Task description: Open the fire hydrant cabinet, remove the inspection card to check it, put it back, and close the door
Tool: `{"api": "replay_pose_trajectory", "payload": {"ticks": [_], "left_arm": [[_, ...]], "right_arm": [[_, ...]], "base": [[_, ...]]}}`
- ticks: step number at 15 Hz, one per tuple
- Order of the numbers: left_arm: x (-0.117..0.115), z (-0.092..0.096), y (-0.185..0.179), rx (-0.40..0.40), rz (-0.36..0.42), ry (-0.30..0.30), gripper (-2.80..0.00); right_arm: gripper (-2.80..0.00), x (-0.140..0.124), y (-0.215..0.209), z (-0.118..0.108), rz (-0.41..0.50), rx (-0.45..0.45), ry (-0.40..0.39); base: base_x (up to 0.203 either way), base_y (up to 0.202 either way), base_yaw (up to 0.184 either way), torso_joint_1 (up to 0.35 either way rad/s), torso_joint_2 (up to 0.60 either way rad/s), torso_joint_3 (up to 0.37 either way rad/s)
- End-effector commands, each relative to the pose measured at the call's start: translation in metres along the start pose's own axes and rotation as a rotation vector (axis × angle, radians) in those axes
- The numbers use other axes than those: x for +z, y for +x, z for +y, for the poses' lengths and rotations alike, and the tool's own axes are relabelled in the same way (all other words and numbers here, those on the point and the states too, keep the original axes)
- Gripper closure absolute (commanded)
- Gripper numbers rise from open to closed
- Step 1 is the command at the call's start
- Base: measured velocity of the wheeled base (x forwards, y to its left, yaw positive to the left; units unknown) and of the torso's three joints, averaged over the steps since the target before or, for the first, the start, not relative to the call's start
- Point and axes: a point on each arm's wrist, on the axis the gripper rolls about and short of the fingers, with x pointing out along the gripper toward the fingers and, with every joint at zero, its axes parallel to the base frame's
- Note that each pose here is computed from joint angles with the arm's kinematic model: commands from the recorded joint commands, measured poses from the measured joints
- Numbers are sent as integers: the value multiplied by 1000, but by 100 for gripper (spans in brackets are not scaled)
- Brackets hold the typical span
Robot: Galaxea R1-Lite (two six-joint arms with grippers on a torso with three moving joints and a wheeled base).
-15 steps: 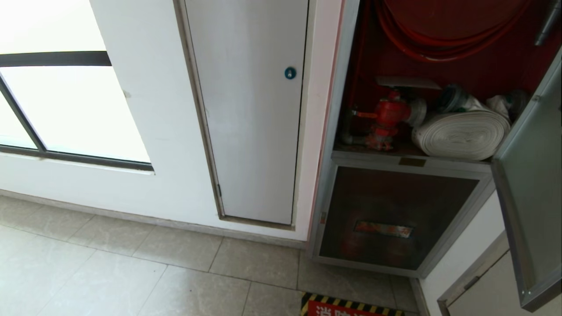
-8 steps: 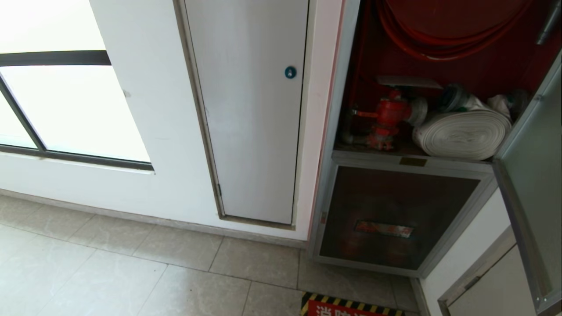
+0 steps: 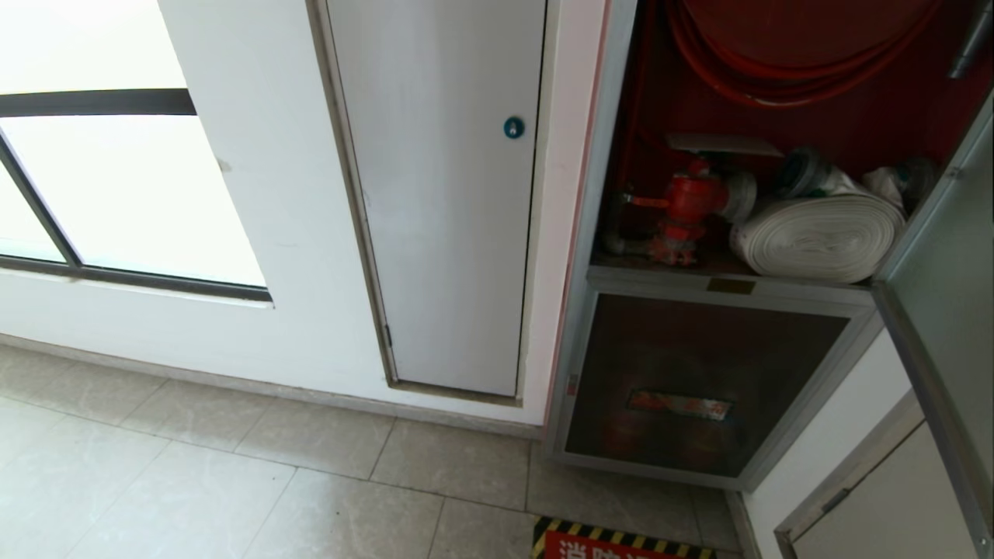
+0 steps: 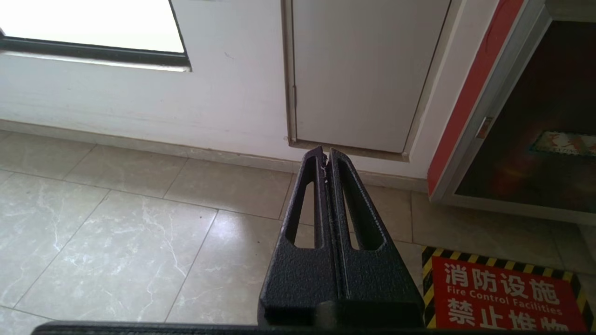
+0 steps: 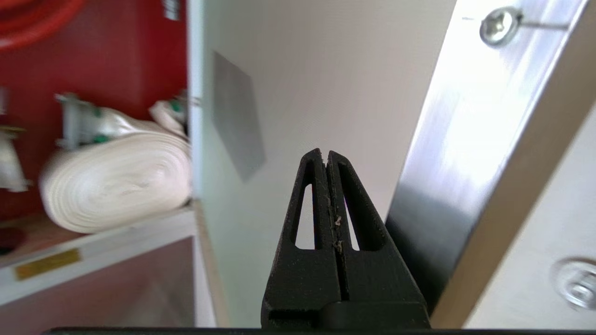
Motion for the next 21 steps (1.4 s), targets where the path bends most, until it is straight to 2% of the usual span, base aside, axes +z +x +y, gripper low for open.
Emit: {"api": "replay_pose_trajectory", "payload": {"ticks": [1,6,8,21], "left_arm": [[0,0,0,0,1,0,0],[0,0,0,0,1,0,0],[0,0,0,1,1,0,0],[0,0,0,0,1,0,0]], "right_arm": [[0,1,-2,-9,-6,-42,-13],[0,-6,-5,-29,28,-88,-65],[0,-9,-9,-32,42,-77,-27],[0,-16,-20,-46,93,-90,-48]], "base": [[0,0,0,0,0,0],[0,0,0,0,0,0],[0,0,0,0,0,0],[0,0,0,0,0,0]]}}
